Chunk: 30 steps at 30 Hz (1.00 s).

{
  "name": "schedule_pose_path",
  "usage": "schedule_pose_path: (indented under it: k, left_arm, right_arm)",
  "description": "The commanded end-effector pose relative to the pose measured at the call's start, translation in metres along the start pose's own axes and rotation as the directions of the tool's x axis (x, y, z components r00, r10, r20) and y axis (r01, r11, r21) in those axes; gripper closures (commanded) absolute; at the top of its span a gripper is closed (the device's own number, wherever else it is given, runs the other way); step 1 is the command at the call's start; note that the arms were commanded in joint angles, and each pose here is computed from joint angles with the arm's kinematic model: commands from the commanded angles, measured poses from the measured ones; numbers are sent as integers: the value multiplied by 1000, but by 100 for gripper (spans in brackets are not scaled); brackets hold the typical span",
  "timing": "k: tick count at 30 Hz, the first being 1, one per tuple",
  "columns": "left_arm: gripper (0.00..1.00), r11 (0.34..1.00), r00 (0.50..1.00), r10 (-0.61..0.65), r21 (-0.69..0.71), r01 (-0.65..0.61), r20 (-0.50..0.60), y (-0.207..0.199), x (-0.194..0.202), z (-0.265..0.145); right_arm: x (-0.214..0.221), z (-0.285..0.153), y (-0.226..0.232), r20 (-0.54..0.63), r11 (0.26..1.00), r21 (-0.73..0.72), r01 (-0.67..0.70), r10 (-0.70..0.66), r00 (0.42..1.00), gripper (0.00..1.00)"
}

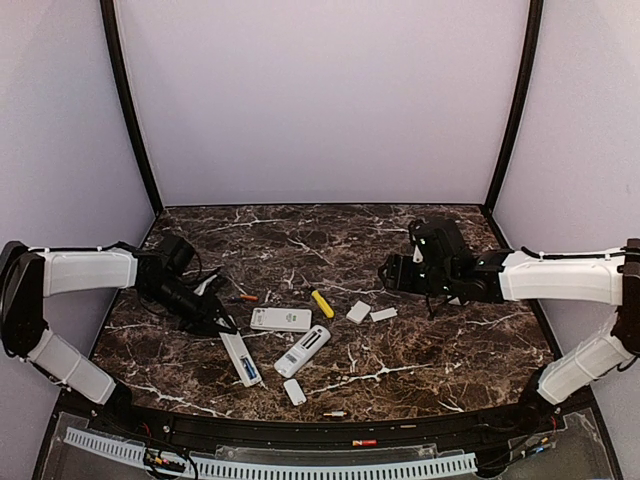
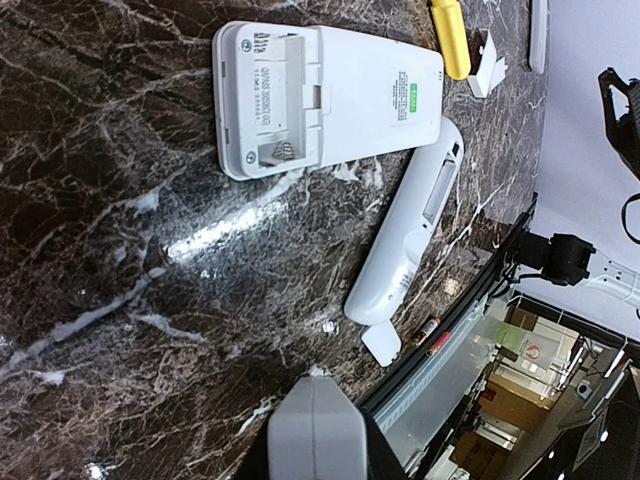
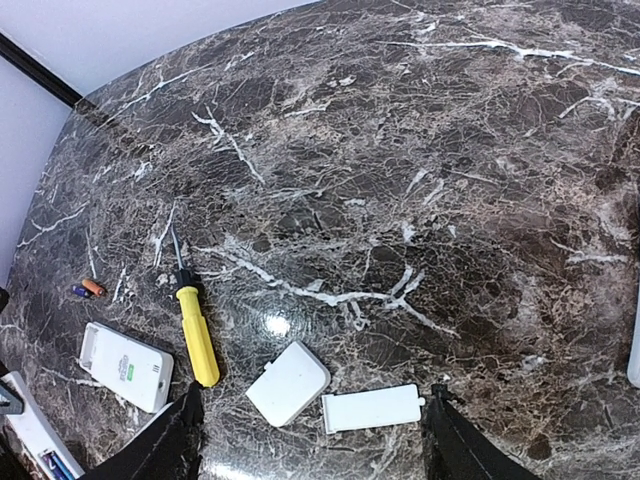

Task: Unload the batteries from the remote control
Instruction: Place the remote control without the battery cover at the center of the board.

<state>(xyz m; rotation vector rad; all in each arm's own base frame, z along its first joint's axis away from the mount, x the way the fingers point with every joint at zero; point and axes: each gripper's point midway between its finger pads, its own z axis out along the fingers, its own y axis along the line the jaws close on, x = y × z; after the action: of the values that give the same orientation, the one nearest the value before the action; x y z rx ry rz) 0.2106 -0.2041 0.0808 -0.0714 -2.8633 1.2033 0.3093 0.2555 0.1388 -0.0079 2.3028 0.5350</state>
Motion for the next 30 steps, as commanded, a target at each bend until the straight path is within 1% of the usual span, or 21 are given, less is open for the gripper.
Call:
schedule_pose_path:
  k: [1,4,6,7,8,11,13,14,15,19,22,23,25,27,30]
  left_arm:
    - [85,999,1000,-9,-33,9,9,6,-7,1]
    - [80,999,999,-20,-49,22,32,13,-11,5]
    - [74,997,998,-33,-64,36,56,19,-16,7]
    - [73,996,997,-33,-79,38,69,22,-19,7]
    - [69,995,996,-34,-88,41,81,23,-21,7]
    - [65,986,992,-33,-156,52,124,35,-29,4]
    - [60,980,988,-31,-192,60,152,40,-31,1]
    - [55,975,985,-32,-211,68,169,44,-32,-1]
    - [54,973,984,-32,-218,72,178,46,-32,-1]
    - [41,966,972,-42,-240,99,232,51,-32,-7]
    - [28,958,957,-36,-263,116,288,53,-32,-18]
    - [26,956,953,-31,-269,116,301,53,-33,-21]
    - [18,952,941,-15,-283,117,337,50,-35,-31]
    - [12,950,927,13,-295,106,375,42,-38,-46]
    - [8,943,909,44,-318,99,413,35,-45,-66]
  right_arm:
    - [-17,-10,10,52,999,-45,0,2,999,28]
    - [-22,-16,15,60,997,-72,-10,14,998,27]
    - [-26,-24,19,72,996,-92,-12,18,997,27]
    - [-28,-29,19,84,995,-100,-13,21,996,26]
    - [-29,-33,18,95,995,-104,-12,22,995,25]
    - [-33,-45,15,138,993,-120,-12,28,990,21]
    - [-34,-50,15,153,991,-131,-5,25,988,20]
    - [-34,-51,15,153,991,-136,1,20,988,20]
    - [-34,-52,16,153,990,-139,6,16,988,20]
    - [-33,-54,18,146,989,-147,21,1,989,20]
    - [-34,-57,22,152,985,-169,29,-3,988,19]
    - [-35,-59,23,156,984,-177,33,-5,988,19]
    - [-38,-64,29,167,977,-207,56,-21,986,17]
    - [-40,-69,34,176,969,-233,83,-42,983,16]
    - [-43,-79,42,195,953,-272,132,-80,977,13]
